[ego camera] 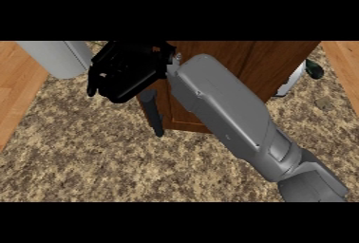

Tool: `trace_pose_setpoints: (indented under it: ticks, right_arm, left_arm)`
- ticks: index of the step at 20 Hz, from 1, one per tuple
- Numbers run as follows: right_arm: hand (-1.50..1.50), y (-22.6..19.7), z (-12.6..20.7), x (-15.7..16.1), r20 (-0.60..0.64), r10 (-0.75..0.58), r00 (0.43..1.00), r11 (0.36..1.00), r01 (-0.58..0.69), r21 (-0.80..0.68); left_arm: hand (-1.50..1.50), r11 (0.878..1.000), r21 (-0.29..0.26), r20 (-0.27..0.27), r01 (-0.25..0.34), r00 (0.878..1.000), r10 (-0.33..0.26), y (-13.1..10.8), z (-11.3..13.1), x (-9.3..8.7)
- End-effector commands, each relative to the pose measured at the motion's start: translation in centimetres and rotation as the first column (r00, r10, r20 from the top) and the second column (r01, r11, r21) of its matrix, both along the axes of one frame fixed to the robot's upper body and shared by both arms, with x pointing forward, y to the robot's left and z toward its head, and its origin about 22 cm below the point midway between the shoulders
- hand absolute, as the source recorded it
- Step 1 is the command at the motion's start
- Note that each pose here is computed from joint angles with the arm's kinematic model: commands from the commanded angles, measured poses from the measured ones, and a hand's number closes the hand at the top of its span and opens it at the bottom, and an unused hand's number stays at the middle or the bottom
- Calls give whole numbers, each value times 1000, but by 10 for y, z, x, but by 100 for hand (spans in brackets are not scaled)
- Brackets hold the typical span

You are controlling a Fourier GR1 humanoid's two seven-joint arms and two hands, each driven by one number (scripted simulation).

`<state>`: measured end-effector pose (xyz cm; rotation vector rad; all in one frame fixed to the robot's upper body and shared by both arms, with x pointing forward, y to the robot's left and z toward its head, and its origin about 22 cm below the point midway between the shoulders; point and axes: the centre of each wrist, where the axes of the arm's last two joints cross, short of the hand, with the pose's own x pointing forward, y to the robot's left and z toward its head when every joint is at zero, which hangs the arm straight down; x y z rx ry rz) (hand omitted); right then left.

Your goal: Pick up the wine, place it into the cabinet and close the cabinet

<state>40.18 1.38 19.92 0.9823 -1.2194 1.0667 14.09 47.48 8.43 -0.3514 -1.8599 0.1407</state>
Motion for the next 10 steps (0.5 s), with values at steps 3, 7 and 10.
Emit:
trace_pose_setpoints:
  ticks: [3, 7, 10]
  right_arm:
    - [150, -81, 5, 42, 16, -355, 935, 933, 352, 77]
    - [150, -89, 2, 43, 17, -395, 919, 914, 391, 109]
    - [150, -83, 3, 40, 34, -371, 928, 923, 364, 123]
  left_arm:
    - [-150, 1000, 8, 13, 25, 1000, -25, 0, 3, 1]
    - [-150, 999, 10, 16, 33, 999, -33, -1, 1, 0]
    - [-150, 999, 12, 32, 42, 999, -42, -7, 6, 11]
